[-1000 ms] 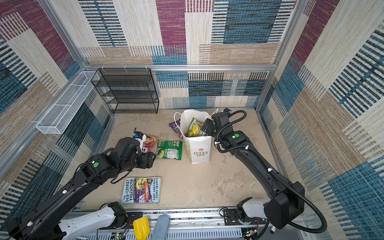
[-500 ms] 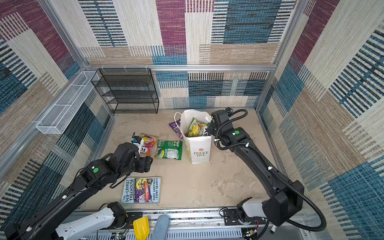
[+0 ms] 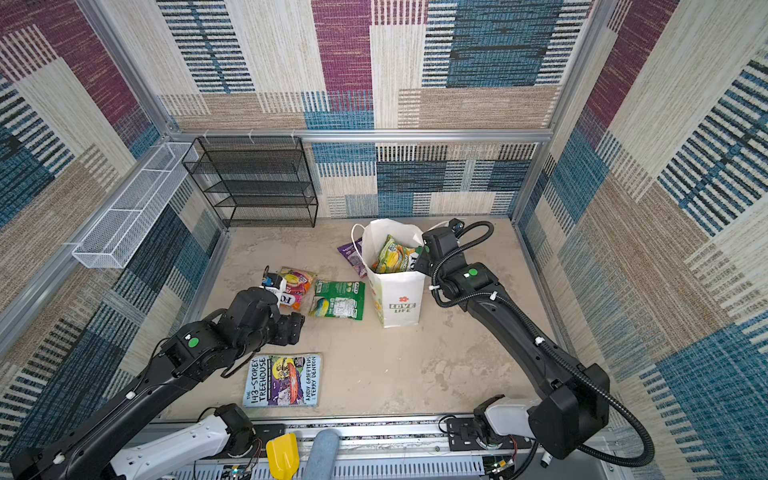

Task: Place the snacks into the paper bag
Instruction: 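Move the left gripper toward the orange Fox's Fruits packet nearer the robot, then lower the left gripper onto the orange Fox's Fruits packet and grasp it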

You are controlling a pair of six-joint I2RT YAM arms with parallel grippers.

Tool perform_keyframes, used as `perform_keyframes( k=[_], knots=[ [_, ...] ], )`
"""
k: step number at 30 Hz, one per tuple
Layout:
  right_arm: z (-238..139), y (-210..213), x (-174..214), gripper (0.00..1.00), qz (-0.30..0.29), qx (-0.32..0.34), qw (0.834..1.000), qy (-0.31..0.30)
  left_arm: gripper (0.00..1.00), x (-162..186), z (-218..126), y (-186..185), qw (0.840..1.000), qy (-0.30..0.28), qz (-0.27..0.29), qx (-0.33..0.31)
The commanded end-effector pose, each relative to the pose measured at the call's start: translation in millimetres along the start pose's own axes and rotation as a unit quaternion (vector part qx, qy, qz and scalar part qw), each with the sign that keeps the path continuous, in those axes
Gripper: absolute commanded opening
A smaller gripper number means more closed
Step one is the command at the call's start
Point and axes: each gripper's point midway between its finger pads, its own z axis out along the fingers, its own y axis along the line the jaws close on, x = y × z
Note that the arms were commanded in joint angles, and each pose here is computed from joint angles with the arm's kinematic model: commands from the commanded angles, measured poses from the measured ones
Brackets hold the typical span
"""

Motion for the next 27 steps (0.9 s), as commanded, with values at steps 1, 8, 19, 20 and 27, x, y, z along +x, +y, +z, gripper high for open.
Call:
perform_keyframes(
  k=[1,8,19,20,27],
  knots=[
    [0.4,10.2,-12.1,0.00,-0.024,-0.030,0.998,-0.040,0.90,0.6,7.5,7.1,0.999,0.006,-0.039,-0.020],
    [-1.3,21.0,3.0,0.00,-0.048,-0.091,0.994,-0.035,1.00,3.7,31.8,33.9,0.977,0.067,-0.205,-0.003],
    [-4.8,17.5,9.2,0.00,-0.055,-0.102,0.993,-0.039,0.97,-11.5,120.7,82.5,0.943,0.120,-0.311,0.000],
    [-7.4,17.4,7.6,0.00,-0.055,-0.104,0.992,-0.044,0.96,-9.9,130.0,86.7,0.936,0.127,-0.329,0.008],
    [-16.4,17.7,4.0,0.00,-0.051,-0.116,0.990,-0.058,0.93,2.0,180.2,112.9,0.907,0.162,-0.389,0.020]
  ],
)
